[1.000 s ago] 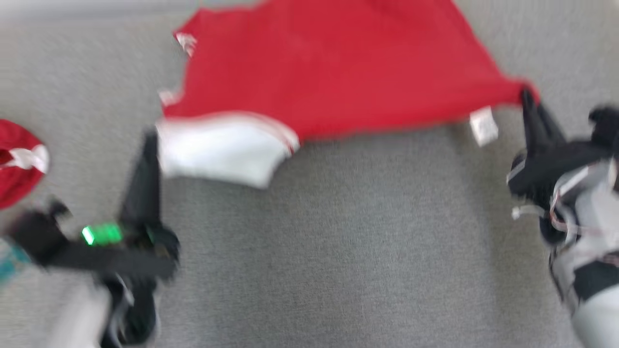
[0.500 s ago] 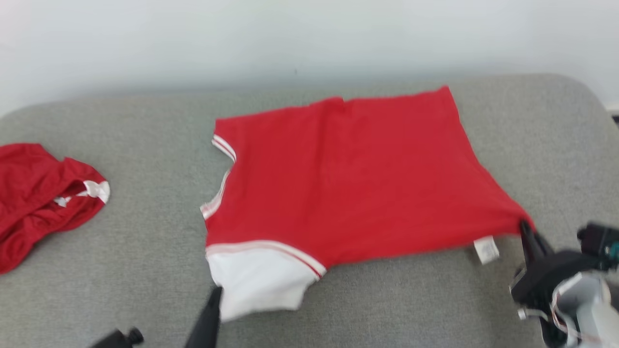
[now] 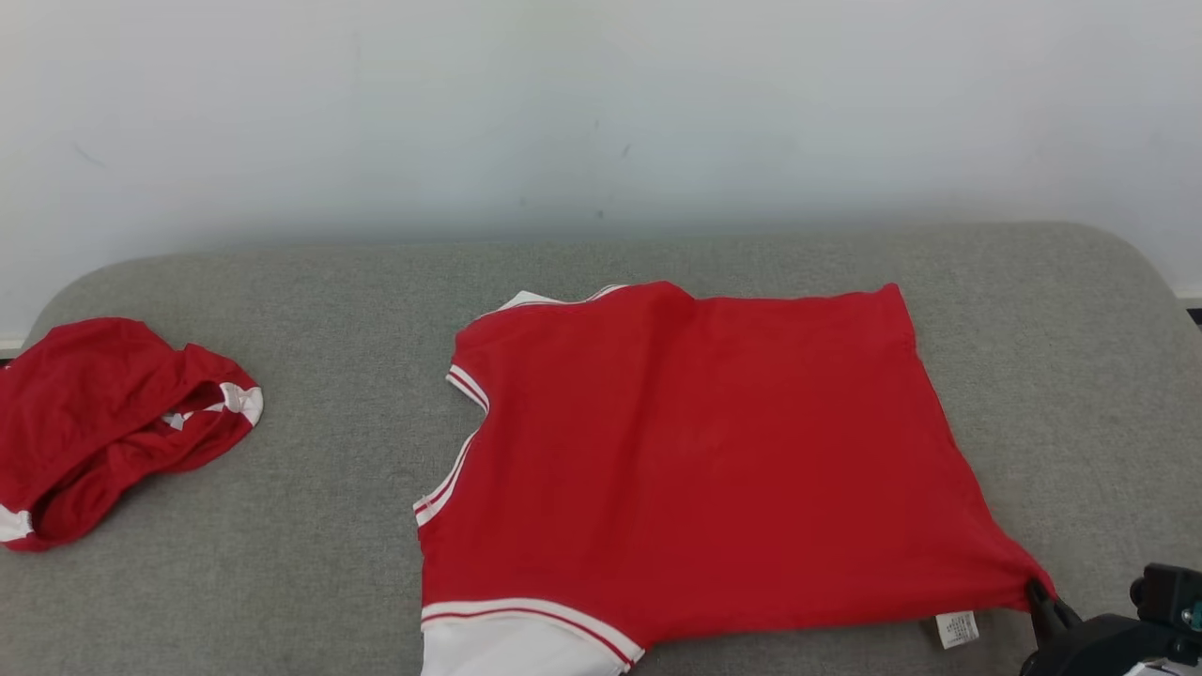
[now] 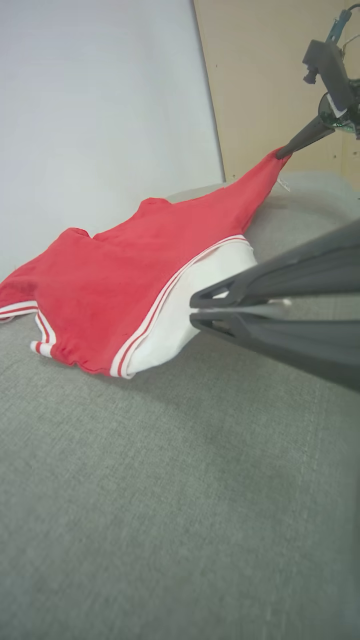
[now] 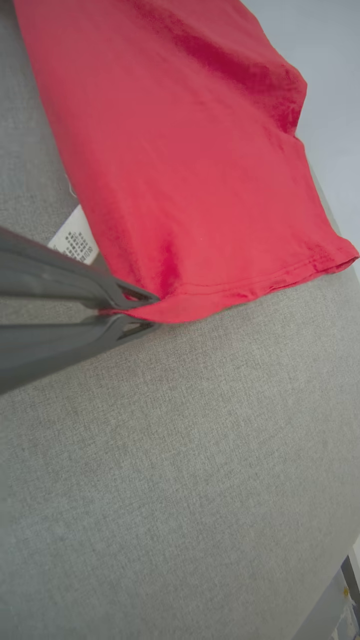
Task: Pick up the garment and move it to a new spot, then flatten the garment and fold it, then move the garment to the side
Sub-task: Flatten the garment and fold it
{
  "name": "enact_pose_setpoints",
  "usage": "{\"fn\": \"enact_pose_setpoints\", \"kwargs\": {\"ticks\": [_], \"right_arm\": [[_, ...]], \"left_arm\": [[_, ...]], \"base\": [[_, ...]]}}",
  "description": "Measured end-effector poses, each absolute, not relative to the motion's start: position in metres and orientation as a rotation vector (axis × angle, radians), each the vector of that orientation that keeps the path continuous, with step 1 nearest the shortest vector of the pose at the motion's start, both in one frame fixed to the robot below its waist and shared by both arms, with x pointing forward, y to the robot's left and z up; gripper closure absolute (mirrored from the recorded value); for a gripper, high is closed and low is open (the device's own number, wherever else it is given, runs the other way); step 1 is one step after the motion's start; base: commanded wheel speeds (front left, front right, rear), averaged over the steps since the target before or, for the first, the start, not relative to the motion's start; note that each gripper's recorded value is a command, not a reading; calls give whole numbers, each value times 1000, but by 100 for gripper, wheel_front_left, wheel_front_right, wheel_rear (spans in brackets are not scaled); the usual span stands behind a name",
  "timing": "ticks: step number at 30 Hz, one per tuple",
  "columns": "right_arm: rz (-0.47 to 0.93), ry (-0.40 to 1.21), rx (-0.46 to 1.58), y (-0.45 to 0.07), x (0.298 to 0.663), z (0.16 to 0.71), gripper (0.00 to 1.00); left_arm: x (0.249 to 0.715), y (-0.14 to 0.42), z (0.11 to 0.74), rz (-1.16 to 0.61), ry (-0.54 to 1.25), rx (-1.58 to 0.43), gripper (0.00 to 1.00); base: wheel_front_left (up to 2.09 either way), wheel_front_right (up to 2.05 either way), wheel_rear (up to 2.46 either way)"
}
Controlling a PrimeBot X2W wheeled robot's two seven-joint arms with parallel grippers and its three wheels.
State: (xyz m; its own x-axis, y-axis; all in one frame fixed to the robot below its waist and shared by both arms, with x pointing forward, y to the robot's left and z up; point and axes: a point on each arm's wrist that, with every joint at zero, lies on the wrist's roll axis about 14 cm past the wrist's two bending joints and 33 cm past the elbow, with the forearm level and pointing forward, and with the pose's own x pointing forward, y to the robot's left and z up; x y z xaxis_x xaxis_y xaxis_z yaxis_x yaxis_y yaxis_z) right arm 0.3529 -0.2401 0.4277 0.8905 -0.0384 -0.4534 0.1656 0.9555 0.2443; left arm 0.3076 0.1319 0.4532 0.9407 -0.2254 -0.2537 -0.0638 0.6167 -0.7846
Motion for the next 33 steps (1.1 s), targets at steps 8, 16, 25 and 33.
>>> {"fn": "enact_pose_setpoints", "kwargs": {"ticks": [8, 16, 25, 33], "right_arm": [[-143, 509, 254, -249, 335, 420, 100], [-169, 555, 254, -254, 323, 412, 100], [-145, 507, 260, -247, 344, 426, 100], [-107, 499, 264, -234, 379, 429, 100]], "left_arm": [[295, 131, 443, -75, 407, -906, 100], [296, 127, 445, -90, 418, -914, 100], [330, 118, 471, -142, 337, -932, 100], [382, 119, 493, -140, 217, -914, 100]], "base": [[0, 0, 0], [0, 0, 0], [0, 0, 0], [0, 0, 0]]}}
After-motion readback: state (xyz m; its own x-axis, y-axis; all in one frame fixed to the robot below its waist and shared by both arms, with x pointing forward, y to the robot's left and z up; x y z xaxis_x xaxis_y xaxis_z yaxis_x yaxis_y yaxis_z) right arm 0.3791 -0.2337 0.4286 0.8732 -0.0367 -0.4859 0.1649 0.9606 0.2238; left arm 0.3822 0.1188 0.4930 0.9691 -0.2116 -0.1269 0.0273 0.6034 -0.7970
